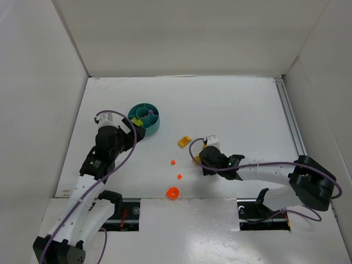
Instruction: Sort the legos into containers by color
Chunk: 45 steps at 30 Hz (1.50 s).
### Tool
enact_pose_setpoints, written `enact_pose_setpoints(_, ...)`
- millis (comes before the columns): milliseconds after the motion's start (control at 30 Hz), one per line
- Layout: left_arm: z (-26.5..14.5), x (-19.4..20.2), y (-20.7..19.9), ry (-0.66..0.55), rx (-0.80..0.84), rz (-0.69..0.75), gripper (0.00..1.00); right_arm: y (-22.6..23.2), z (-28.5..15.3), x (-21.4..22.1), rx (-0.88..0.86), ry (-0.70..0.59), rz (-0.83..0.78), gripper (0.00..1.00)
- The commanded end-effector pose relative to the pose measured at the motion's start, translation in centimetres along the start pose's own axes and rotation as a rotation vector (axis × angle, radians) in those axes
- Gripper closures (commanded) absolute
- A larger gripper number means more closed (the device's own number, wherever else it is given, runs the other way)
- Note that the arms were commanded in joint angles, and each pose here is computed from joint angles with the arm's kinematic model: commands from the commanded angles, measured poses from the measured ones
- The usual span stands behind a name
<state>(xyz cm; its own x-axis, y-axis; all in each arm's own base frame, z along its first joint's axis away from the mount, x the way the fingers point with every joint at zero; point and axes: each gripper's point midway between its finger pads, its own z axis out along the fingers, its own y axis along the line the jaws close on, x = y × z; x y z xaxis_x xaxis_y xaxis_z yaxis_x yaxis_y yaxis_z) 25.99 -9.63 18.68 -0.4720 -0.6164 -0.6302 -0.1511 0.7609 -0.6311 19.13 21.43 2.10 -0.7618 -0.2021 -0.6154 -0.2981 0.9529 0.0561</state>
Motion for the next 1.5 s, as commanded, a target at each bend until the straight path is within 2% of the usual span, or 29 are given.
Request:
enact_pose_setpoints(0,0.0,0.3,-0.1,-0.003,0.023,0.018,0.0,0.9,0.6,-0.7,0.01,-0.025,0.111,0.53)
enact_pose_setpoints(33,0.0,0.3,-0.1,-0.003,0.023,0.018,0.0,1.0,0.4,-0.3,0.011,-0.015,0.098,0.64)
enact_pose_setpoints(133,0.0,0.3,-0.1,-0.003,0.023,0.018,0.0,1.4,-0.2,-0.8,0.012,-0.029,0.082,0.81)
enact_pose_setpoints(167,0.0,0.3,-0.1,-0.003,0.023,0.018,0.0,1.7,-0.7,-1.9,0.01,-0.054,0.082,0.95)
enact_pose_setpoints(200,0.0,0.3,-0.1,-0.003,0.023,0.018,0.0,2.1,-1.2,-2.5,-0.006,-0.066,0.062,0.98)
enact_pose_setpoints(367,-0.2,0.3,-0.3,-0.004,0.037,0.018,0.0,4.3,-3.5,-8.4,-0.074,-0.195,-0.123,0.98)
enact_pose_setpoints(500,-0.5,0.1,-0.5,-0.001,0.035,0.018,0.0,8.0,-5.7,-15.4,-0.15,-0.342,-0.217,0.99)
enact_pose_setpoints(600,-0.6,-0.1,-0.7,-0.007,0.042,0.0,0.0,9.8,-5.2,-18.5,-0.135,-0.386,-0.313,0.98)
enact_pose_setpoints(633,-0.6,-0.3,-0.9,-0.015,0.049,-0.001,0.0,11.1,-6.4,-21.4,-0.144,-0.442,-0.303,0.98)
enact_pose_setpoints(733,-0.7,-0.8,-0.6,-0.037,0.022,0.008,0.0,12.4,-6.2,-25.9,-0.11,-0.51,-0.329,0.97)
enact_pose_setpoints(867,-1.1,-1.3,-0.8,-0.046,0.017,0.008,0.0,13.3,-3.5,-30.5,-0.126,-0.54,-0.313,0.97)
enact_pose_setpoints(1000,-1.2,-1.5,-0.8,-0.06,0.016,0.007,0.0,15.5,0.0,-33.1,-0.248,-0.526,-0.329,0.97)
enact_pose_setpoints(1200,-1.2,-1.3,-0.3,-0.06,0.001,0.007,0.0,17.4,4.2,-35.2,-0.33,-0.524,-0.319,0.97)
enact_pose_setpoints(1467,-1.0,-1.4,-0.3,-0.06,0.001,0.007,0.0,19.1,5.7,-35.3,-0.414,-0.524,-0.3,0.95)
